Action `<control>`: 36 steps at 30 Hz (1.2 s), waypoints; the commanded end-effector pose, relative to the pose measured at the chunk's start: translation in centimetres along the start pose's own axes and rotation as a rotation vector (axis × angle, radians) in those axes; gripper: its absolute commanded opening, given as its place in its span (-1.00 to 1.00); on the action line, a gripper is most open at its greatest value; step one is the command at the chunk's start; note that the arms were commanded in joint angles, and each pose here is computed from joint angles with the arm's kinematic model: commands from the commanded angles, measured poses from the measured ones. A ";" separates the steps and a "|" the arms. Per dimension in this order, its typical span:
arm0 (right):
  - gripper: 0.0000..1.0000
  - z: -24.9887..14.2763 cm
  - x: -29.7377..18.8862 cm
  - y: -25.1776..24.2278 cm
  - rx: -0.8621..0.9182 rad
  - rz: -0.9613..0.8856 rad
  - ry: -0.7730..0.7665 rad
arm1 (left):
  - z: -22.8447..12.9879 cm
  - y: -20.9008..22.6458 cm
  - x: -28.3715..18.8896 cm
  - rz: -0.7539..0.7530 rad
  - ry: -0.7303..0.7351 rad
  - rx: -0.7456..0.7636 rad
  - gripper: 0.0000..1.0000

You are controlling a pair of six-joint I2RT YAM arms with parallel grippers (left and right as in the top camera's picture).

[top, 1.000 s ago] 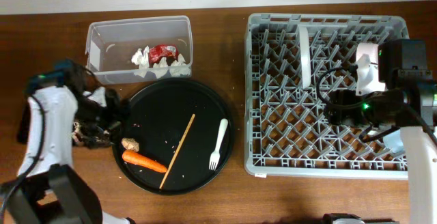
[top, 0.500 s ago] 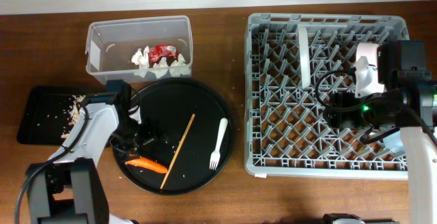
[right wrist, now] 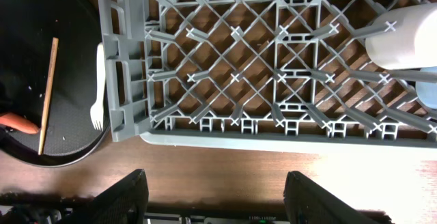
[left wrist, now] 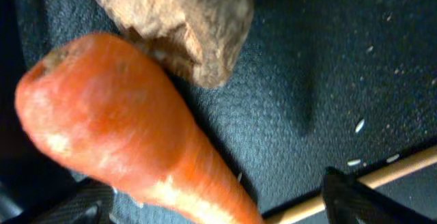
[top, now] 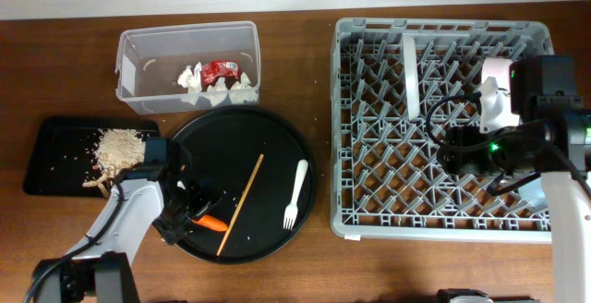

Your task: Sort waste into correct bins and load items into the dishwasher rack

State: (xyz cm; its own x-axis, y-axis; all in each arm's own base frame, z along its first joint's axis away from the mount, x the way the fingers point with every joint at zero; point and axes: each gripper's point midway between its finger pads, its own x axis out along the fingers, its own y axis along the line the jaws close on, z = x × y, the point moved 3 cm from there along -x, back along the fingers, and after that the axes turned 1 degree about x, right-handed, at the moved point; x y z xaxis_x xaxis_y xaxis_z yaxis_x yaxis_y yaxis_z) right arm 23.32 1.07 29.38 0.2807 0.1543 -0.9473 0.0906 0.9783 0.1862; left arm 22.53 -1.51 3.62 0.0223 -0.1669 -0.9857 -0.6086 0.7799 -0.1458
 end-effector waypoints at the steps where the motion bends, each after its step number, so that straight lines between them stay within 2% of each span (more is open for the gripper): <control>1: 0.36 -0.3 -0.2 0.3 -0.017 0.010 -0.003 | -0.5 0.3 0.5 0.002 0.014 -0.008 0.57; 4: 0.36 -0.3 -0.2 0.3 -0.017 0.010 -0.003 | 0.1 -0.1 0.5 -0.019 -0.015 -0.001 -0.10; 6: 0.36 -0.3 -0.2 0.3 -0.017 0.010 -0.003 | 0.3 -0.3 0.5 -0.024 -0.024 0.000 -0.42; 7: 0.35 -0.3 -0.2 0.3 -0.017 0.010 -0.003 | 0.5 -0.3 0.5 -0.022 -0.034 0.002 -0.45; 8: 0.36 -0.3 -0.2 0.3 -0.017 0.010 -0.003 | 0.6 -0.4 0.4 -0.029 -0.042 0.004 -0.60; 9: 0.36 -0.3 -0.2 0.3 -0.017 0.010 -0.002 | 0.8 -0.3 0.4 -0.024 -0.050 0.005 -0.60; 13: 0.36 -0.3 -0.2 0.3 -0.017 0.010 0.000 | 1.9 -1.5 -1.7 -0.032 -0.074 0.114 -0.99; 15: 0.35 -0.4 -0.2 0.3 -0.016 0.010 0.002 | 2.8 -1.5 -4.6 0.021 -0.124 0.138 -0.99; 18: 0.36 -0.4 -0.2 0.3 -0.017 0.009 0.001 | 4.6 -1.1 -10.2 0.126 -0.276 0.209 -0.99; 19: 0.36 -0.4 -0.2 0.2 -0.016 0.004 0.001 | 5.1 -1.3 -11.5 0.108 -0.310 0.202 -0.99; 21: 0.36 -0.3 -0.2 0.2 -0.017 0.002 0.001 | 6.9 -0.4 -12.9 0.092 -0.362 0.133 -0.99; 26: 0.36 -0.3 -0.2 0.2 -0.017 0.003 0.001 | 14.3 6.9 -16.2 0.050 -0.600 -0.178 -0.99; 29: 0.36 -0.3 -0.2 0.2 -0.017 0.003 0.001 | 17.4 9.1 -15.2 0.055 -0.640 -0.248 -0.99; 34: 0.36 -0.4 -0.2 0.2 -0.015 0.002 0.005 | 21.8 12.7 -8.5 0.064 -0.563 -0.334 -0.99; 35: 0.35 -0.5 -0.2 0.1 -0.015 0.002 0.009 | 22.3 12.7 -7.3 0.030 -0.544 -0.335 -0.85; 36: 0.36 -0.6 -0.2 0.1 -0.013 0.002 0.015 | 22.4 12.8 -6.8 0.034 -0.532 -0.336 -0.57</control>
State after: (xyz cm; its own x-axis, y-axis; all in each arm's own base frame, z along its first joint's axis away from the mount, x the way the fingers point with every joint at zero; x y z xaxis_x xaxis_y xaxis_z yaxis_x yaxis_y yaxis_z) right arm 23.02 1.08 29.32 0.2684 0.1543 -0.9509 0.0932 0.9783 0.1850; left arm 31.77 22.88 7.45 0.3239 0.2776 -0.9045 -0.8409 0.5225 -0.1408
